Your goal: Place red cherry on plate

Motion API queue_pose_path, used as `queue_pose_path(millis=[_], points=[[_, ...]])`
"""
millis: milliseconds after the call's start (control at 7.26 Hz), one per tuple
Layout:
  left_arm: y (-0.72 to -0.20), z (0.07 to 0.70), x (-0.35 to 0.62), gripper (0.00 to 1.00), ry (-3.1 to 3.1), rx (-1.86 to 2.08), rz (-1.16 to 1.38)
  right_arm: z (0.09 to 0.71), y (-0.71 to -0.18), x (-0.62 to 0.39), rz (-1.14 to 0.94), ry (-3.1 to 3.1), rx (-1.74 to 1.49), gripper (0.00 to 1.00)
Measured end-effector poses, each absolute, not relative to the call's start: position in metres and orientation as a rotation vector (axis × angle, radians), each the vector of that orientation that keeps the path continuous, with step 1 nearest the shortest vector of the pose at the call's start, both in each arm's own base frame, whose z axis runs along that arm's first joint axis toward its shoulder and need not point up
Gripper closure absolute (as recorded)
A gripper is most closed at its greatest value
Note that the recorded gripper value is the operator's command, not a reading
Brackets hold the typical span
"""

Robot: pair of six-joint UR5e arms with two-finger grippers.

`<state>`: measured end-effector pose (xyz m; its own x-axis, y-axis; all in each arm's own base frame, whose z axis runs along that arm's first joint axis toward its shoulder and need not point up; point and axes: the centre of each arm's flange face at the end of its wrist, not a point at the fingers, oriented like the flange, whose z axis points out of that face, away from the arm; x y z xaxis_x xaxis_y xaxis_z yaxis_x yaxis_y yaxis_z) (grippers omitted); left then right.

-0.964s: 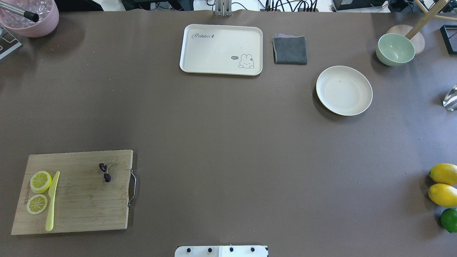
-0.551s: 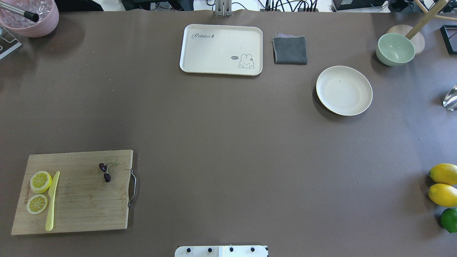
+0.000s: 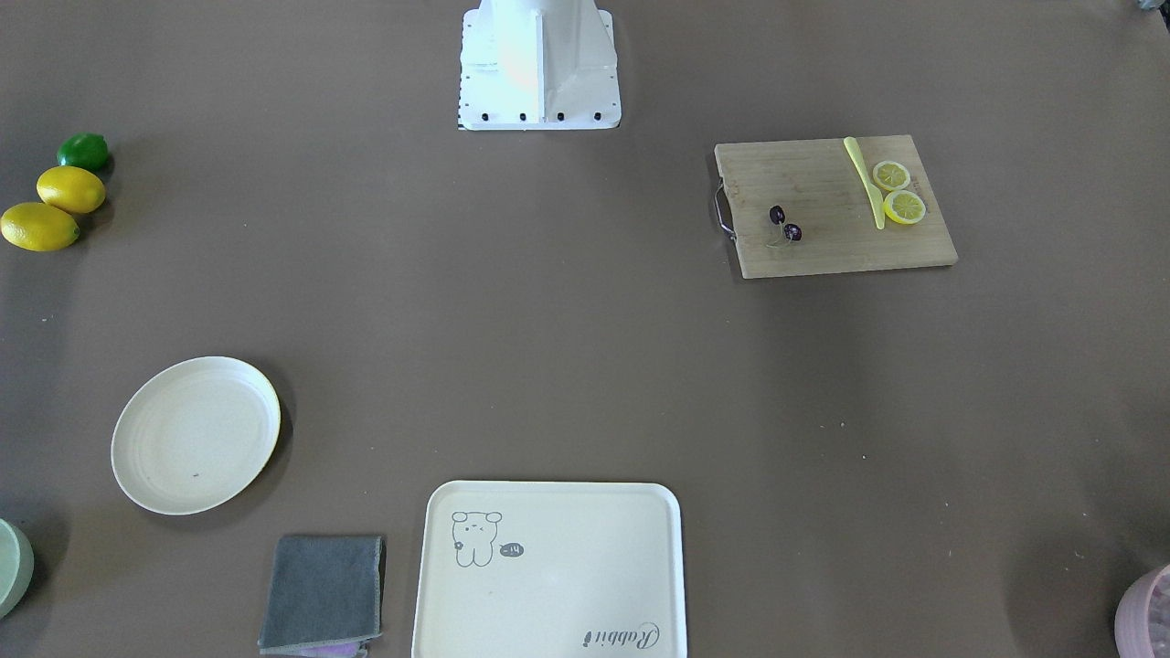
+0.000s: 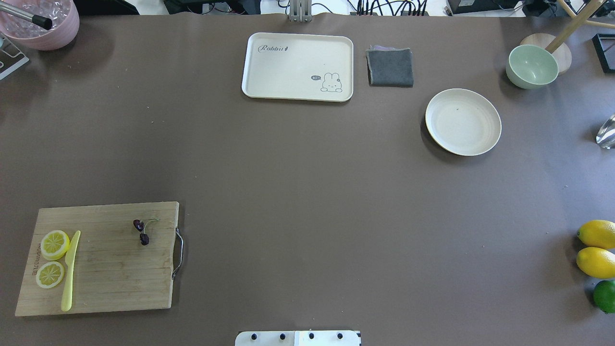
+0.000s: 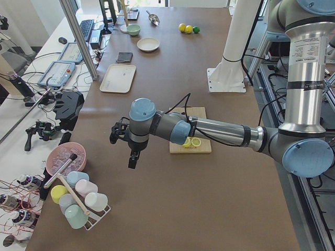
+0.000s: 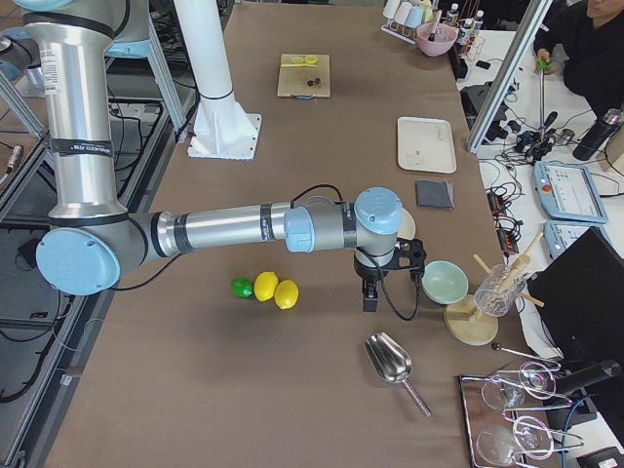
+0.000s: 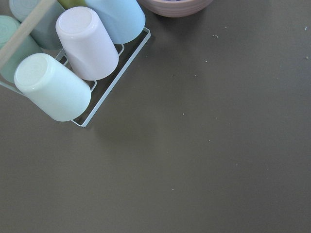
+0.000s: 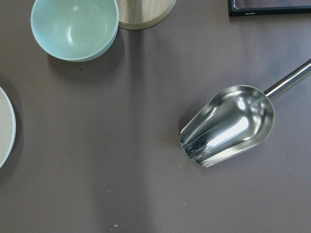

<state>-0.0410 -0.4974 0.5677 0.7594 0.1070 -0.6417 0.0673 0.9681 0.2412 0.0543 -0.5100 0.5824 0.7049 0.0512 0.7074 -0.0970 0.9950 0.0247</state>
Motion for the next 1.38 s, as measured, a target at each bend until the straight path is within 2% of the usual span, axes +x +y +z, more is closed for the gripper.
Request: queue_pose_path(millis=[551,1101,1377], points=[[-0.501,0.562,-0.041,0.02,0.711,0.271,0.027,0.568,-0.527,0.004,0.011,-0.783,0.109,0.0],[-0.522,0.559,-0.027,0.02,0.717,0.343,0.077,0.507,-0.565,-0.145,0.029,-0.815,0.238,0.0],[-0.528,0.579,-0.026,0.02,0.724,0.368,0.065,0.516,-0.578,-0.205,0.002,-0.8,0.302,0.0]])
